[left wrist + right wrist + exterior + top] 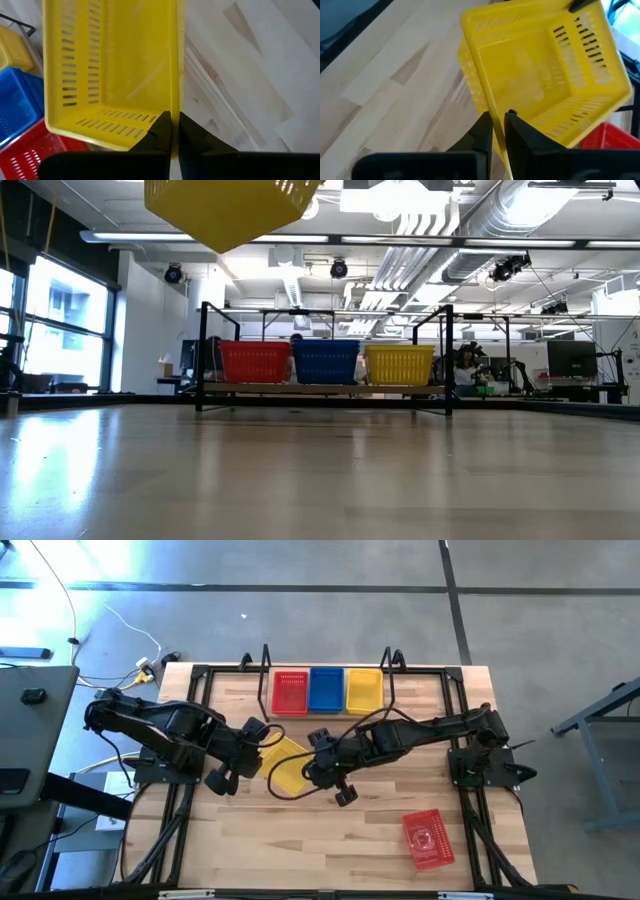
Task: Stack baskets on shelf by color
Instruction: Stack the yellow bin on top of the yellow bin on the shelf
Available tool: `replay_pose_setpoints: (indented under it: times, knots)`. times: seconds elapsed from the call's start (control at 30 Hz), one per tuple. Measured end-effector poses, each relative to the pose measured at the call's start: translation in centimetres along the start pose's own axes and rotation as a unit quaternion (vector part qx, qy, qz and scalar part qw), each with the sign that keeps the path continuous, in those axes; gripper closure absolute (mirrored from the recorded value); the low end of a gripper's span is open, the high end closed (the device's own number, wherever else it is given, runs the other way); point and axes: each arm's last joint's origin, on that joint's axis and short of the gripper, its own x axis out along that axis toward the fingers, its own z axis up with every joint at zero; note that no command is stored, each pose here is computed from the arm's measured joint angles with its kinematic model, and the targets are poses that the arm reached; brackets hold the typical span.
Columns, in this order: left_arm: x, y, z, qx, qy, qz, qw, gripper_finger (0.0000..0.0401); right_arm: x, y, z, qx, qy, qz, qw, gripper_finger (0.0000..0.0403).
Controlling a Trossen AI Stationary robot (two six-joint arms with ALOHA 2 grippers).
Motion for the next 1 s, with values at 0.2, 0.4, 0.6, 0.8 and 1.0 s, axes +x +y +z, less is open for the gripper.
replay_pose_setpoints:
  times: [0.2, 0.4, 0.6, 0.8, 1.0]
  knots:
    - [0.0, 0.1, 0.1, -0.001, -0.005, 0.009, 1.0, 0.04, 0.0, -0.4, -0.3, 0.022, 0.007, 0.003, 1.0, 0.0383]
    - [0.0, 0.2, 0.2, -0.004, -0.003, 0.029, 1.0, 0.0369, 0.0, -0.5, -0.4, 0.033, 0.007, 0.004, 0.999, 0.0398]
    - [0.0, 0.4, 0.2, -0.022, 0.002, 0.06, 0.998, 0.0316, 0.1, -0.7, -0.3, 0.052, 0.005, -0.004, 0.999, 0.0402]
    - [-0.1, 0.5, 0.2, -0.061, 0.004, 0.065, 0.996, 0.0257, 0.1, -0.7, -0.4, 0.089, 0.013, -0.017, 0.996, 0.0402]
    - [-0.1, 0.7, 0.0, -0.094, 0.014, 0.103, 0.99, 0.021, 0.0, -0.7, -1.4, 0.144, 0.068, -0.054, 0.986, 0.0403]
